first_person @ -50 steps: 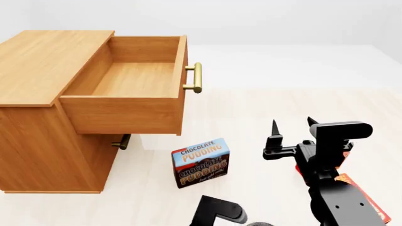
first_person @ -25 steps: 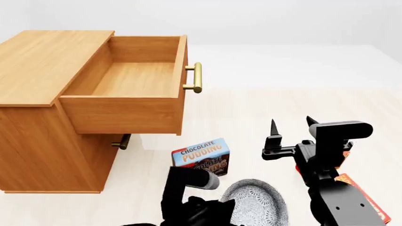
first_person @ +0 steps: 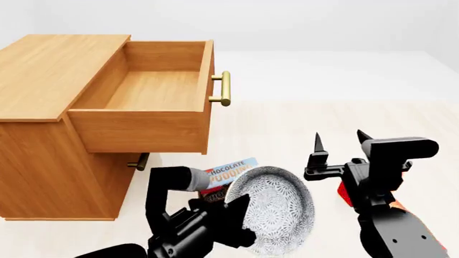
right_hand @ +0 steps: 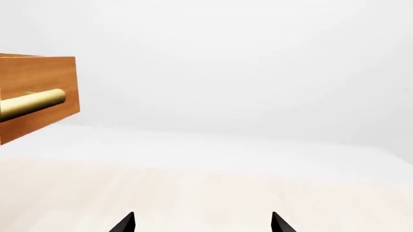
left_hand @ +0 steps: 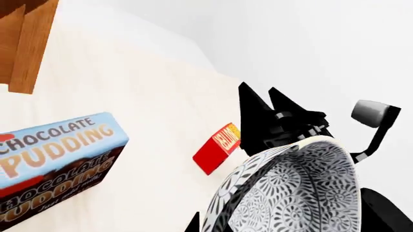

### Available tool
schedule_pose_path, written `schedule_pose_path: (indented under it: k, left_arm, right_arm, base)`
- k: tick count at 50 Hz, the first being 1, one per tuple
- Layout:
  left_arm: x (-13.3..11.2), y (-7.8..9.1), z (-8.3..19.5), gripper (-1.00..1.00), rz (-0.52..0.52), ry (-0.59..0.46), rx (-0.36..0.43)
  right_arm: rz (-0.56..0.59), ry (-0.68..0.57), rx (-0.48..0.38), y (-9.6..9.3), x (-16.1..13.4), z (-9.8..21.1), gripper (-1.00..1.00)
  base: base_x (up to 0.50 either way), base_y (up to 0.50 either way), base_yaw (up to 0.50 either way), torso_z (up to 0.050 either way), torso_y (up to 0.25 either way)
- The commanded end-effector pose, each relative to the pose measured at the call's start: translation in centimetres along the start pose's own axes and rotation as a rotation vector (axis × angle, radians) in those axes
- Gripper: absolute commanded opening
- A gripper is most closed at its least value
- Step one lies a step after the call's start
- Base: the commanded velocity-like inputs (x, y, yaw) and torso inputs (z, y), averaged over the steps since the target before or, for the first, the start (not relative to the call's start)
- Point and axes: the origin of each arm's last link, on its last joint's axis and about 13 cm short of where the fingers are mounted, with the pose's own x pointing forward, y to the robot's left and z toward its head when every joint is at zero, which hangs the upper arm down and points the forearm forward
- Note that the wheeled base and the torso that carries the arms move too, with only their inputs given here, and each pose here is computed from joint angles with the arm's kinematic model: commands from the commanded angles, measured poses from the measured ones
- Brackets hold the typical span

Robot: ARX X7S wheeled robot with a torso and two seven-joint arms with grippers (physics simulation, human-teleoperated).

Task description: Put the bowl in the top drawer of the cabinet.

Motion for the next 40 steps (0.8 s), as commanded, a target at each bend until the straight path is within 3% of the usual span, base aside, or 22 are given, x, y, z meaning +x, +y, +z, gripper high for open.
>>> schedule_pose_path:
  k: [1,9,17,31,40]
  left_arm:
    - [-1.0,-0.3,0.7,-1.00,-0.016,-0.058,0.004]
    - [-1.5,-0.6,1.2,-1.00,-0.019,-0.070,0.002]
    - [-2.0,-1.6,3.8,-1.00,-0.019,-0.108,-0.006]
    - [-3.5,-5.8,10.9,-1.00,-0.034,-0.270,0.104]
    - [-1.4,-5.8,14.1,-1.00,0.118,-0.264,0.116]
  right_arm:
    - [-0.058,-0.051,0.013,-1.1,-1.2,1.3,1.00]
    - [-0.097,-0.077,0.013,-1.8,-2.5,2.1,1.00]
    - [-0.098,-0.071,0.015,-1.7,-2.9,1.7,1.00]
    - [-0.069,-0.051,0.028,-1.2,-2.6,0.7,1.00]
    - [-0.030,-0.028,0.041,-0.6,-1.9,-0.5,1.00]
  base:
    - [0.00,0.00,0.00,0.000,0.000]
    - [0.00,0.00,0.00,0.000,0.000]
    - [0.00,0.00,0.00,0.000,0.000]
    - [0.00,0.00,0.00,0.000,0.000]
    - [0.00,0.00,0.00,0.000,0.000]
